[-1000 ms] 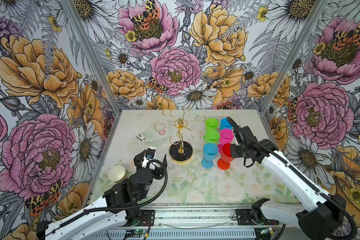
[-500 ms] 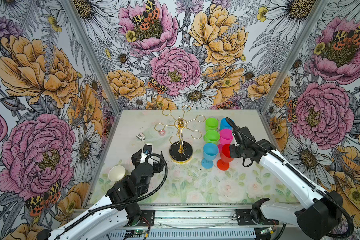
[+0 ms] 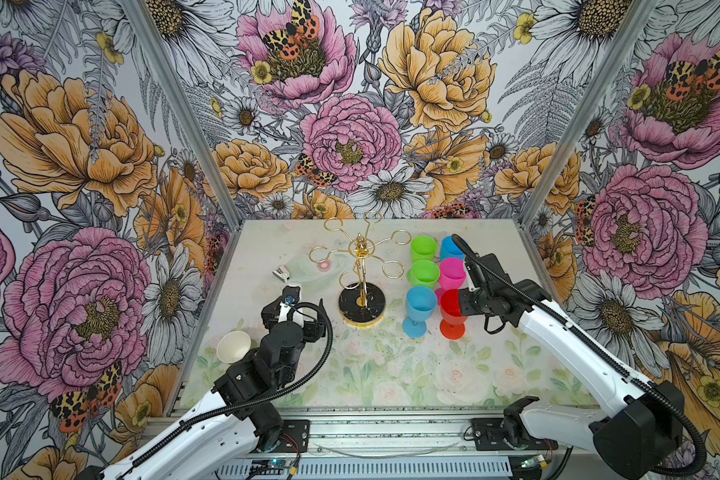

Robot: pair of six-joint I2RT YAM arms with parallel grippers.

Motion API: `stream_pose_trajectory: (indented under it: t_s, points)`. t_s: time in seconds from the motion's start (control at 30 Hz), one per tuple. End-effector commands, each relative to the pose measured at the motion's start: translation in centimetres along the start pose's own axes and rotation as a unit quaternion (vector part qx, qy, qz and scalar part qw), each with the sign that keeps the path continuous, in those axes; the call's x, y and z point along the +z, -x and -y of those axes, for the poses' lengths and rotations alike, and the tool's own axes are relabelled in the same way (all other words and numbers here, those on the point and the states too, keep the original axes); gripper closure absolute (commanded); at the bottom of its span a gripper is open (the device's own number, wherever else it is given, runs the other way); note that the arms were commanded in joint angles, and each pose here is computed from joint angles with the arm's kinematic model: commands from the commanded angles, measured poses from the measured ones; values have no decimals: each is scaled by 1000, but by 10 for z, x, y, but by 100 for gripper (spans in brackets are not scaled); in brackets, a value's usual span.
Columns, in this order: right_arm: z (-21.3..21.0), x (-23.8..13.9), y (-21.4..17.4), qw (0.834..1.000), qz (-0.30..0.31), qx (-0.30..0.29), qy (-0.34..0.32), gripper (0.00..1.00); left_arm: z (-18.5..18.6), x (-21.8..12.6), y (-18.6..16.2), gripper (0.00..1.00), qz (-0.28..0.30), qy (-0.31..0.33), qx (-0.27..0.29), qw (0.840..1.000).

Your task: Take the wine glass off the wine glass rack

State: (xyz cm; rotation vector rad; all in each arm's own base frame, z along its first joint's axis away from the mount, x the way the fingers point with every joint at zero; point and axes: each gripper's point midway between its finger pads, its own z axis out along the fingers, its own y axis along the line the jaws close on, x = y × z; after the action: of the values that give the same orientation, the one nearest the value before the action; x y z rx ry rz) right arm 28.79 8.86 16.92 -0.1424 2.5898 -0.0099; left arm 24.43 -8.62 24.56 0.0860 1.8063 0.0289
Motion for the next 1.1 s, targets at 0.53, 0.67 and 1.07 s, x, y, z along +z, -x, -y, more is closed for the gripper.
stream_pose_trajectory:
  t_s: [0.53, 0.67, 1.07]
  points:
    - [-1, -8, 11, 999, 32, 17, 18, 69, 4, 5, -3, 1, -1, -11, -12, 1000]
    - [2, -24, 22, 998, 61, 23, 21, 55, 2, 9, -3, 1, -4, -9, -17, 1000]
    - [51, -53, 52, 987, 139, 77, -36, 24, -37, 41, -9, 1, -7, 47, -62, 997]
